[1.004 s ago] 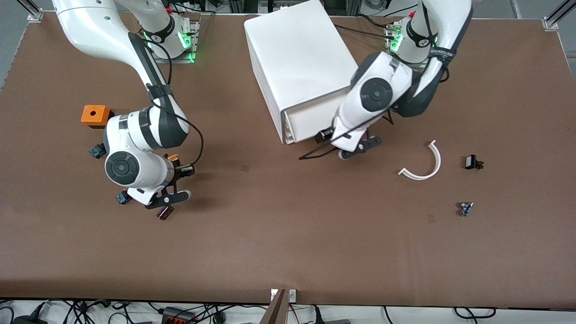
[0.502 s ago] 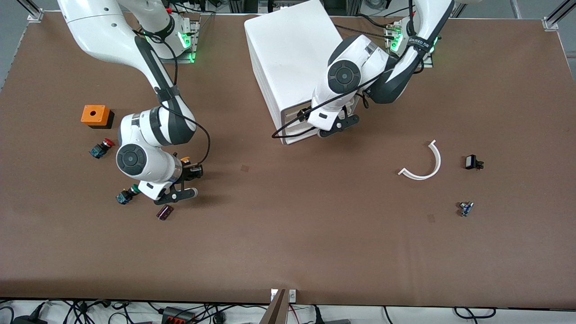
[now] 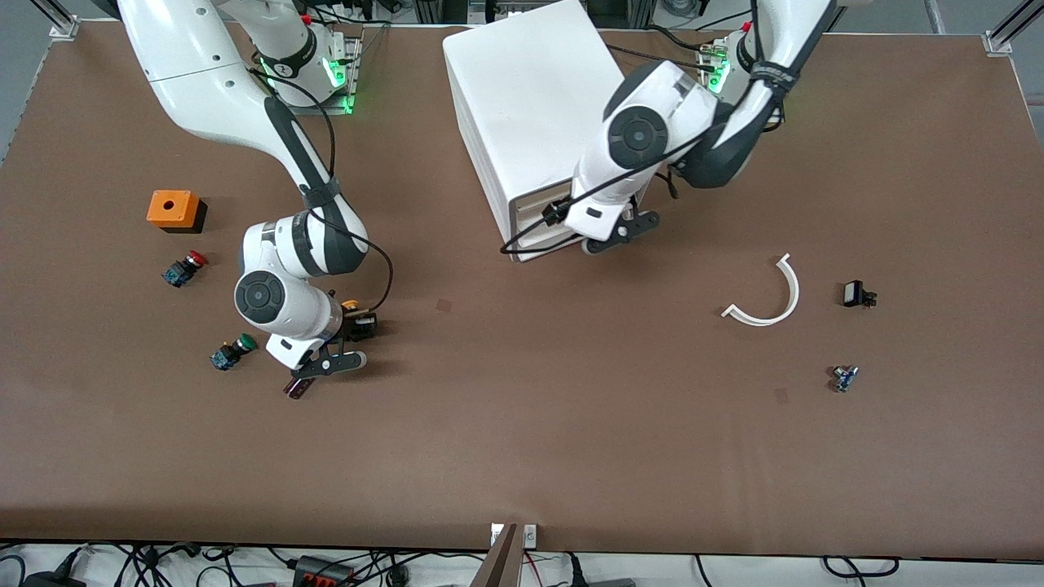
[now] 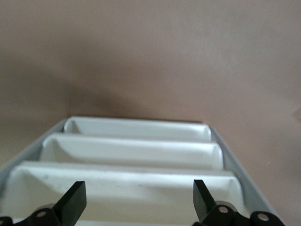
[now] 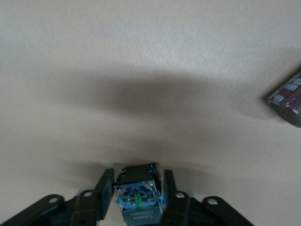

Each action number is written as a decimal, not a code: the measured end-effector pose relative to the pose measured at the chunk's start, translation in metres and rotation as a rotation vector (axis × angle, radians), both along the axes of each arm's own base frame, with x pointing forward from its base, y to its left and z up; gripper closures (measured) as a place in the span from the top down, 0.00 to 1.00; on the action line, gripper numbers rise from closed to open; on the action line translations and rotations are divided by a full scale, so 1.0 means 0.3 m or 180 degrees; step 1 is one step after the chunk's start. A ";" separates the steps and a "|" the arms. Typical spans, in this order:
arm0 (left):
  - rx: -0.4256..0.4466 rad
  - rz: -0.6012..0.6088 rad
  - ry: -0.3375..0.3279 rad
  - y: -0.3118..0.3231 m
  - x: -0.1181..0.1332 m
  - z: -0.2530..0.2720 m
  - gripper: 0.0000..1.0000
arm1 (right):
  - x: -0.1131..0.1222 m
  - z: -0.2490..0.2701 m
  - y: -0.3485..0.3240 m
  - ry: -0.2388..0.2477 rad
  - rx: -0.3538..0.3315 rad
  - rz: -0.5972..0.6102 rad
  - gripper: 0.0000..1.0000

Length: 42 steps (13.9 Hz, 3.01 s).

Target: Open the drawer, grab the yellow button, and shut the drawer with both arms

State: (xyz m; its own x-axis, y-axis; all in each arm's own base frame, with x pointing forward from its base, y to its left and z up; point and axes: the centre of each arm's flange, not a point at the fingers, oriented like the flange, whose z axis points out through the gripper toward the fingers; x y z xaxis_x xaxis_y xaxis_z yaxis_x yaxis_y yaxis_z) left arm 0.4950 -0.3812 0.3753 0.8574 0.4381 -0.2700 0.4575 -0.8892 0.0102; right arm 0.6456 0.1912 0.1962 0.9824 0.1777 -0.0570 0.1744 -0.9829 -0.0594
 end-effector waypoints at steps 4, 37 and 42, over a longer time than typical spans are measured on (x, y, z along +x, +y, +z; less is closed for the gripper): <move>0.0123 -0.0508 -0.0178 0.330 0.229 0.165 1.00 | 0.081 0.316 0.013 0.0132 -0.0007 -0.0050 0.97; 0.0137 -0.2024 -0.0940 1.145 0.189 0.713 1.00 | -0.226 1.456 -0.737 -0.0390 -0.0255 -0.0800 1.00; 0.0134 -0.2041 -0.0937 1.136 0.188 0.715 1.00 | -0.314 1.427 -0.736 -0.0372 -0.0248 -0.0795 1.00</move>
State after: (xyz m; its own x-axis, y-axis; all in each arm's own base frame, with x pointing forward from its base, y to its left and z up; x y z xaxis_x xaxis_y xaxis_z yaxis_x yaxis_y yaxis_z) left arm 0.5513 -0.0405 0.5897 0.9848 -0.1730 0.0187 -0.1732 -0.9848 0.0128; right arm 0.5514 -0.0296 0.6243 0.9960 -0.0710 0.0552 -0.0724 -0.9971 0.0241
